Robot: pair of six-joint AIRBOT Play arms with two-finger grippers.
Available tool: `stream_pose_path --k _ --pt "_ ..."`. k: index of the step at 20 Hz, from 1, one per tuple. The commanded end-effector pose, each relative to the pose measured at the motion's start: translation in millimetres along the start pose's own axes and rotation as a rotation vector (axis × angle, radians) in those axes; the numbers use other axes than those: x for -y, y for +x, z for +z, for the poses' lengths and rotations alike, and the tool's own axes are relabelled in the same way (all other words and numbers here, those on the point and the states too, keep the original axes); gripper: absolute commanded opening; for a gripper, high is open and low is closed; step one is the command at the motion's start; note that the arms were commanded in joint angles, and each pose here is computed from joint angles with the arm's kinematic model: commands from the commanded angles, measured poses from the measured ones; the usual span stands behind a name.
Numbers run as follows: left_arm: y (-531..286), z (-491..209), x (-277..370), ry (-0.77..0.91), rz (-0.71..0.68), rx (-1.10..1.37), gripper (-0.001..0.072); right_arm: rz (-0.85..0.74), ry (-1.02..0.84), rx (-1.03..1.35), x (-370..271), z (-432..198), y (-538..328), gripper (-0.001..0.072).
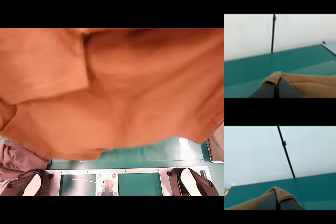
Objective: Fold the shirts.
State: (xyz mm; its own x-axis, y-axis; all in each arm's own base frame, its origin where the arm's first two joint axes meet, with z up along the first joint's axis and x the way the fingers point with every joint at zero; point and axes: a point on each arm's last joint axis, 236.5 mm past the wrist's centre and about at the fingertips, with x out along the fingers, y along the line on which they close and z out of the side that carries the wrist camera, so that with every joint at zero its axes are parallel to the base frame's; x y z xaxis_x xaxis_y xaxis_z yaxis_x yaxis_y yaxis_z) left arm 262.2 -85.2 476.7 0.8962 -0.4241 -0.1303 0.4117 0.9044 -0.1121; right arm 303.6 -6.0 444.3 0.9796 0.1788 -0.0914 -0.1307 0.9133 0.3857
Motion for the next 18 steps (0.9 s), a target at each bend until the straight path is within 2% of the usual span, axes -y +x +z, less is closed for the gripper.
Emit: stream_pose_path --k 1,3,7,10,13,18 --pt "69 -67 -36 -0.228 -0.109 -0.219 0.0028 0.033 0.152 -0.193 52 -76 60 0.0015" --pt "124 -131 -74 -0.386 -0.151 -0.334 0.0028 0.03 0.219 -0.311 84 -138 103 0.0015" --pt "213 -285 -130 -0.601 -0.099 -0.533 0.0028 -0.041 0.352 -0.493 145 -255 187 0.0015" --pt "258 -367 -151 -0.683 -0.053 -0.618 0.0028 -0.074 0.427 -0.582 181 -326 241 0.0015" --pt "287 -398 -176 -0.776 0.016 -0.578 0.0028 -0.086 0.499 -0.629 211 -363 281 0.0015" --pt "302 -387 -212 -0.718 0.118 -0.463 0.0028 -0.066 0.487 -0.608 231 -361 323 0.0015"
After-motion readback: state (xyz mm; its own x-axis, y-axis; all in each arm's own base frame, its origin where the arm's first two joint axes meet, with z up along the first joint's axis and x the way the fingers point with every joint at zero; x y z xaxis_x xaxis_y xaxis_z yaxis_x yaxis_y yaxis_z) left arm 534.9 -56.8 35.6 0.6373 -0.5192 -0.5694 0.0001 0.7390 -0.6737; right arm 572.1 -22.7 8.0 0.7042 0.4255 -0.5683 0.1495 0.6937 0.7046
